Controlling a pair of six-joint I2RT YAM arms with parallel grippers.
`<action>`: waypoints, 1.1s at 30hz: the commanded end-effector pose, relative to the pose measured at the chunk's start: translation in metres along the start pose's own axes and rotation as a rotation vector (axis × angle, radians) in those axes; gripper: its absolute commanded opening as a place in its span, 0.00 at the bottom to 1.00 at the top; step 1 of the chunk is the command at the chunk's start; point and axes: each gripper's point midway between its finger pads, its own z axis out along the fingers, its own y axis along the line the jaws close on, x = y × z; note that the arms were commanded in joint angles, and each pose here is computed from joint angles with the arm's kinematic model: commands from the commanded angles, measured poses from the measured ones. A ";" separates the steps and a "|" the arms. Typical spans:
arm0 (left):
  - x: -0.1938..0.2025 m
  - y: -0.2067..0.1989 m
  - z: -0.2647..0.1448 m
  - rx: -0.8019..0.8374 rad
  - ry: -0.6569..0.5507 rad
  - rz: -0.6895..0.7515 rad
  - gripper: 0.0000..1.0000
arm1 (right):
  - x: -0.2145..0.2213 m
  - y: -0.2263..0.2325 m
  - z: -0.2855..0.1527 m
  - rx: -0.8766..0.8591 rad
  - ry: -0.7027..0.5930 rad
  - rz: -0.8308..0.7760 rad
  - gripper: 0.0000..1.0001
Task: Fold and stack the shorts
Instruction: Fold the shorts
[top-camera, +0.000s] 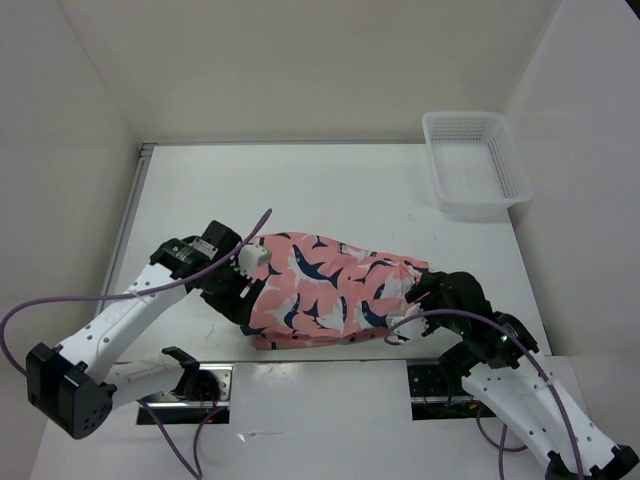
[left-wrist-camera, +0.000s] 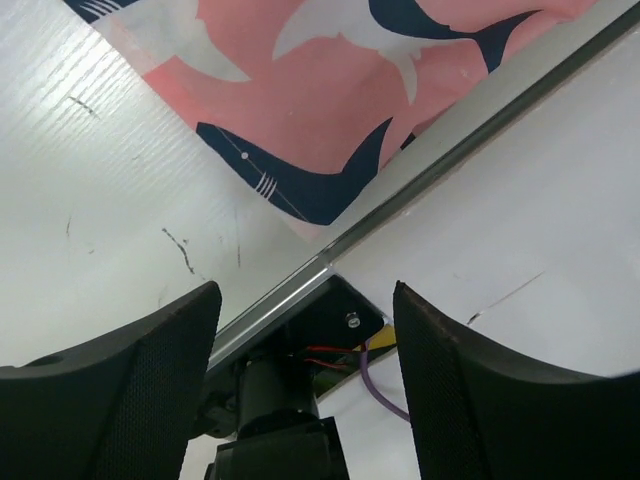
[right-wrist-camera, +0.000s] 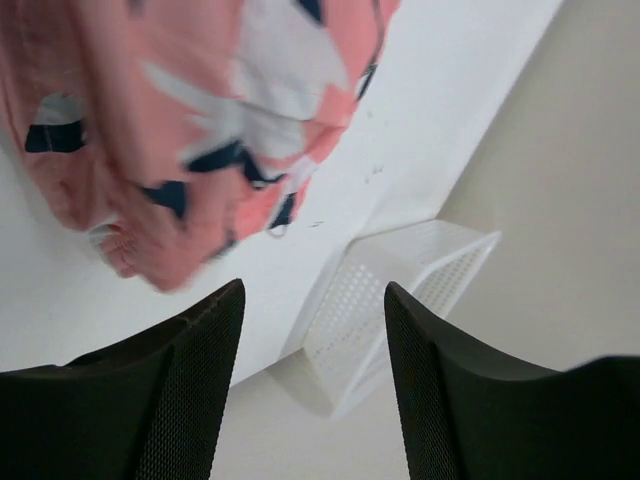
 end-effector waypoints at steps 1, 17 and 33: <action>-0.003 0.002 -0.016 -0.040 -0.048 0.018 0.77 | -0.016 -0.039 -0.029 0.160 -0.092 -0.042 0.64; -0.106 0.042 0.080 -0.119 -0.052 0.037 0.74 | -0.093 -0.073 0.102 -0.323 -0.327 0.693 0.08; -0.179 0.162 0.155 -0.150 -0.067 -0.200 0.63 | -0.076 -0.057 0.224 -0.354 -0.105 0.851 0.06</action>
